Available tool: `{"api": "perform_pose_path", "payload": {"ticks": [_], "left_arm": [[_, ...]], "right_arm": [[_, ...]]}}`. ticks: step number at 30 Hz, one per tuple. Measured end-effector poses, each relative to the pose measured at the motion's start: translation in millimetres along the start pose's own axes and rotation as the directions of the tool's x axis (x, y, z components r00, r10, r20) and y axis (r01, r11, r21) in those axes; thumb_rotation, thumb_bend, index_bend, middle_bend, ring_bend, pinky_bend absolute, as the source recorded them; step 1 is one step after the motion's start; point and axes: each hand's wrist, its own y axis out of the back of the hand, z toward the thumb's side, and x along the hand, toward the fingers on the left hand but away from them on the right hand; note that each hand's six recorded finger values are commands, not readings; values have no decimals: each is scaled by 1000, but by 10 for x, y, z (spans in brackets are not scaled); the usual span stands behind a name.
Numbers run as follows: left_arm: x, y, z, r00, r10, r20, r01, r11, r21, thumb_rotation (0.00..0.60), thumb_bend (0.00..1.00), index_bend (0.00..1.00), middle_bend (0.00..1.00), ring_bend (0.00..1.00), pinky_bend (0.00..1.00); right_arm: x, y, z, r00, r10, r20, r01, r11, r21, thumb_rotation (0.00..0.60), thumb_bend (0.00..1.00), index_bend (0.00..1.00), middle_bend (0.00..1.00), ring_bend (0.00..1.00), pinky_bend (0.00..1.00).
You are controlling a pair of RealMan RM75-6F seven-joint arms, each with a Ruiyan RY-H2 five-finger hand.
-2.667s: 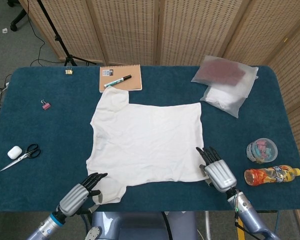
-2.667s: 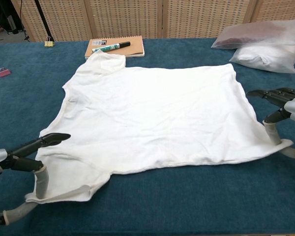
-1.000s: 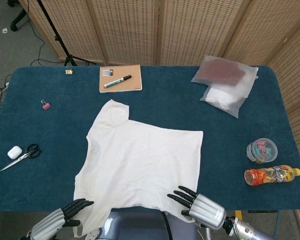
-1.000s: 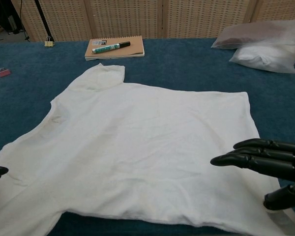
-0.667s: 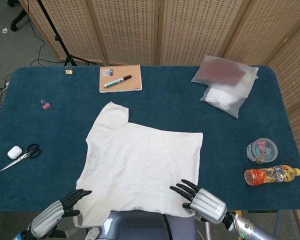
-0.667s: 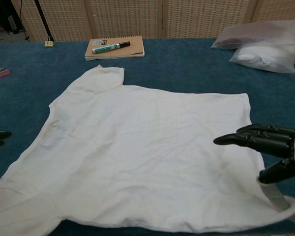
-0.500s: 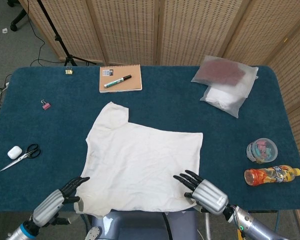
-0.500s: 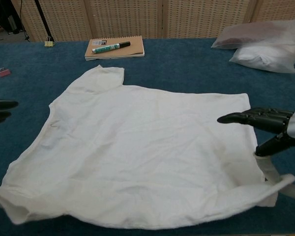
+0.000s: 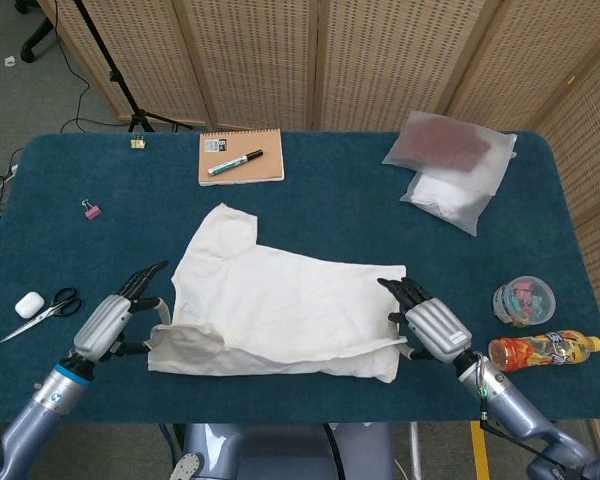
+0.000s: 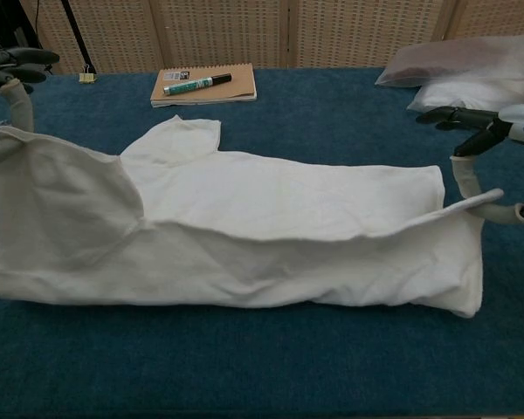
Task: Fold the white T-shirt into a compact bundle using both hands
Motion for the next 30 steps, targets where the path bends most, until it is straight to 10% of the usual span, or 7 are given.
{"api": "perform_pose_path", "payload": {"ticks": [12,30], "left_arm": [[687,157,-263,993,30,-114,-22,997,78,600,565,712,0,0,0],[1070,218,-409,979,70,-193,-49,993,108,600,577,712,0,0,0]], "right_arm": [[-469,37,-590,977,-5,215,21,997,-70,600,466,699,19,0,0],[-943,42,-760,962,2,273,8,999,-35,600,466,699,28,0,6]]}}
